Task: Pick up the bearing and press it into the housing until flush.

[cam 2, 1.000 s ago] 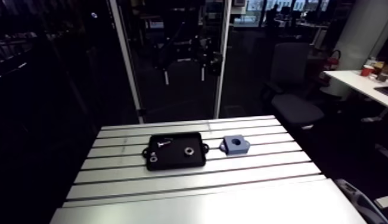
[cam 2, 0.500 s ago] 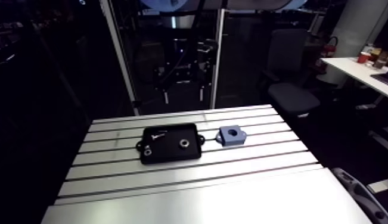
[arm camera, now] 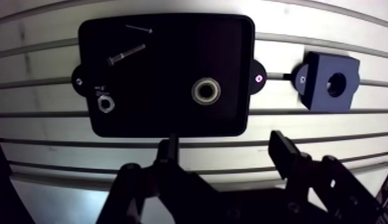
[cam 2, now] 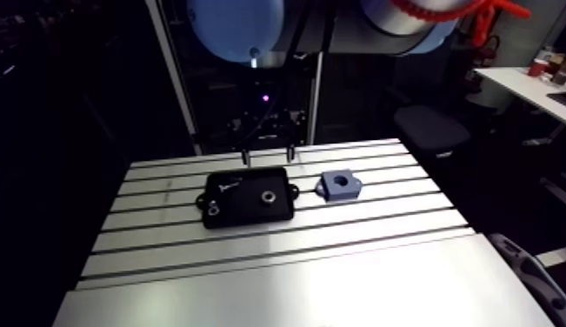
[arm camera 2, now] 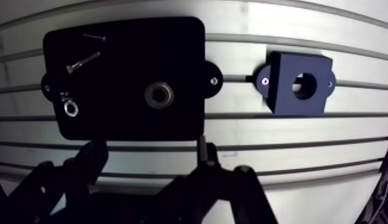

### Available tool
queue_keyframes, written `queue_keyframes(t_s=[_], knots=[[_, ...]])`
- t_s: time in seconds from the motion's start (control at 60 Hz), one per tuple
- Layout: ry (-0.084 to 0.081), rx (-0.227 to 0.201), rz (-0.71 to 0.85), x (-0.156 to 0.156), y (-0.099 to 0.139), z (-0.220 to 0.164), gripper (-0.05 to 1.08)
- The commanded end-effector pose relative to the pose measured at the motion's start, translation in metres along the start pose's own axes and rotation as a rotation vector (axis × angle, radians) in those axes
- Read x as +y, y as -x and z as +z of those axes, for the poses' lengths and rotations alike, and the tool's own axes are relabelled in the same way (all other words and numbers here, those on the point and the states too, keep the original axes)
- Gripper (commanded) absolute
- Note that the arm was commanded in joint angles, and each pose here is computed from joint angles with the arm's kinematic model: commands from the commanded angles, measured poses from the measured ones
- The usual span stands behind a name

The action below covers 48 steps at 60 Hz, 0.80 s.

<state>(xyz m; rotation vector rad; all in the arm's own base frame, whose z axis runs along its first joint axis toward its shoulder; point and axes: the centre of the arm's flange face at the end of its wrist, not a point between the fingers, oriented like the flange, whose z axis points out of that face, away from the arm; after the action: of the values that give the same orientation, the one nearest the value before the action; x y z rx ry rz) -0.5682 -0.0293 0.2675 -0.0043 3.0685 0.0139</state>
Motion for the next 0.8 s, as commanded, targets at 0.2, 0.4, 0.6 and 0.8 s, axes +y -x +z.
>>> queue_keyframes(t_s=[0.2, 0.4, 0.6, 0.8], knots=[[-0.001, -0.016, 0.006, 0.000, -0.007, 0.031, 0.30], [-0.005, -0.028, 0.002, 0.000, -0.011, 0.049, 0.30], [-0.005, -0.030, -0.004, -0.001, -0.013, 0.063, 0.30], [-0.007, -0.024, -0.004, -0.001, -0.013, 0.073, 0.30]])
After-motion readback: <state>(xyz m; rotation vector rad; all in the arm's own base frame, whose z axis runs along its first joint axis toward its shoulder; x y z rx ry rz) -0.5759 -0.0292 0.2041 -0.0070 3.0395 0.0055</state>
